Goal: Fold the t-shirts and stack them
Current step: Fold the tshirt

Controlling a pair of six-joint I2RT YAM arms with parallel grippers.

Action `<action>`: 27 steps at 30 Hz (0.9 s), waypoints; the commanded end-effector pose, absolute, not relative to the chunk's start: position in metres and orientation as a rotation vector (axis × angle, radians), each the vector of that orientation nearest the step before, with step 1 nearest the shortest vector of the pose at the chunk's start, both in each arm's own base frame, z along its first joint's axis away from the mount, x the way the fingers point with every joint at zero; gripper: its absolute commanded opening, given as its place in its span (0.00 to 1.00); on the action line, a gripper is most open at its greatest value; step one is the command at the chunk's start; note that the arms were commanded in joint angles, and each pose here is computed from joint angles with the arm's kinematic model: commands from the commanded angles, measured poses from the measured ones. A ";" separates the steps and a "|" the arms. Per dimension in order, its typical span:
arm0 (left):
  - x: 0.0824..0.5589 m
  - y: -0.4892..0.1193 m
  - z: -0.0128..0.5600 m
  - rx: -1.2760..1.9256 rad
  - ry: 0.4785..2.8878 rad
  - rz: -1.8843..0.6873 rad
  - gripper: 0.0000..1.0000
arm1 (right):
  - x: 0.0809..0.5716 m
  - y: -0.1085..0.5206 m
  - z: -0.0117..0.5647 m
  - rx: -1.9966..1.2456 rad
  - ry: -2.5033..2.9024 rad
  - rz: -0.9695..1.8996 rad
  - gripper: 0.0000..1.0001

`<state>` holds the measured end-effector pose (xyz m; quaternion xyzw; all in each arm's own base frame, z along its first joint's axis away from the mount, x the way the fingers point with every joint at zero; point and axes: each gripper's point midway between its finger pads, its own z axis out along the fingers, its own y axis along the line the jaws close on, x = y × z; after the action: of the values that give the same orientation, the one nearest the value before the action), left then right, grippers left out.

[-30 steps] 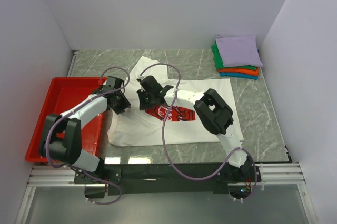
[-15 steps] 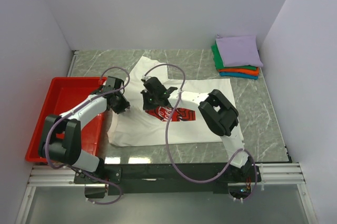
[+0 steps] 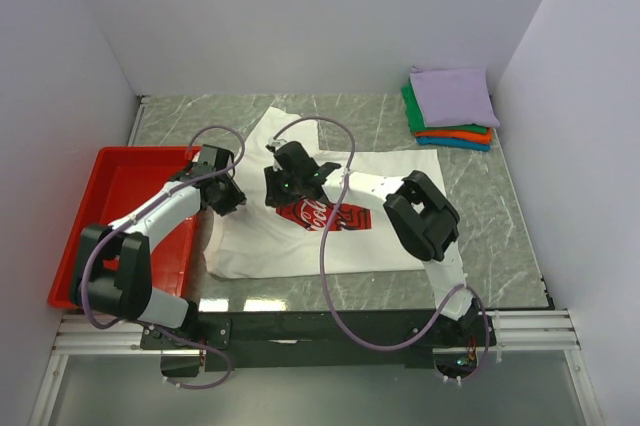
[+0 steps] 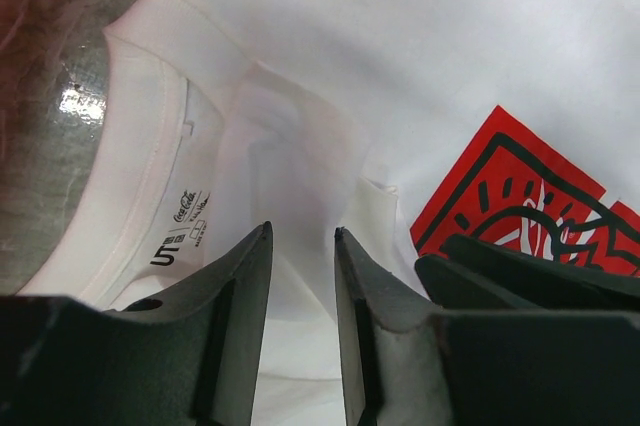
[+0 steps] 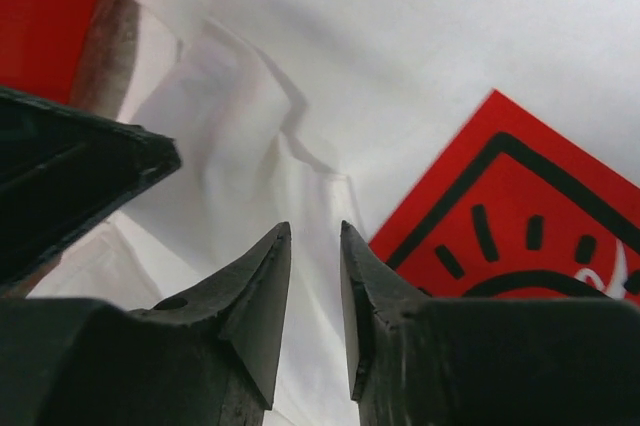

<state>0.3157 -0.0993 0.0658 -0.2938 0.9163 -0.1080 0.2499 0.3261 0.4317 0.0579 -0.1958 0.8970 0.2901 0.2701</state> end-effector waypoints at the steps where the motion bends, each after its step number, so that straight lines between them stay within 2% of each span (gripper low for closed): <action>1: 0.323 -0.094 0.085 -0.803 2.434 -0.295 0.37 | 0.326 0.452 0.079 -0.581 2.345 0.809 0.34; 6: 0.322 -0.092 0.086 -0.803 2.431 -0.294 0.37 | 0.324 0.456 0.075 -0.593 2.353 0.791 0.37; 20: 0.319 -0.092 0.086 -0.793 2.433 -0.304 0.37 | 0.325 0.463 0.051 -0.617 2.396 0.701 0.36; 25: 0.320 -0.092 0.086 -0.790 2.435 -0.306 0.37 | 0.327 0.465 0.053 -0.608 2.392 0.704 0.23; 27: 0.320 -0.092 0.087 -0.787 2.435 -0.308 0.37 | 0.328 0.465 0.054 -0.601 2.390 0.700 0.14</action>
<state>0.3150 -0.0936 0.0723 -0.3006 0.9124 -0.1067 0.2565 0.3184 0.4533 0.0347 -0.2263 0.9036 0.2553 0.2592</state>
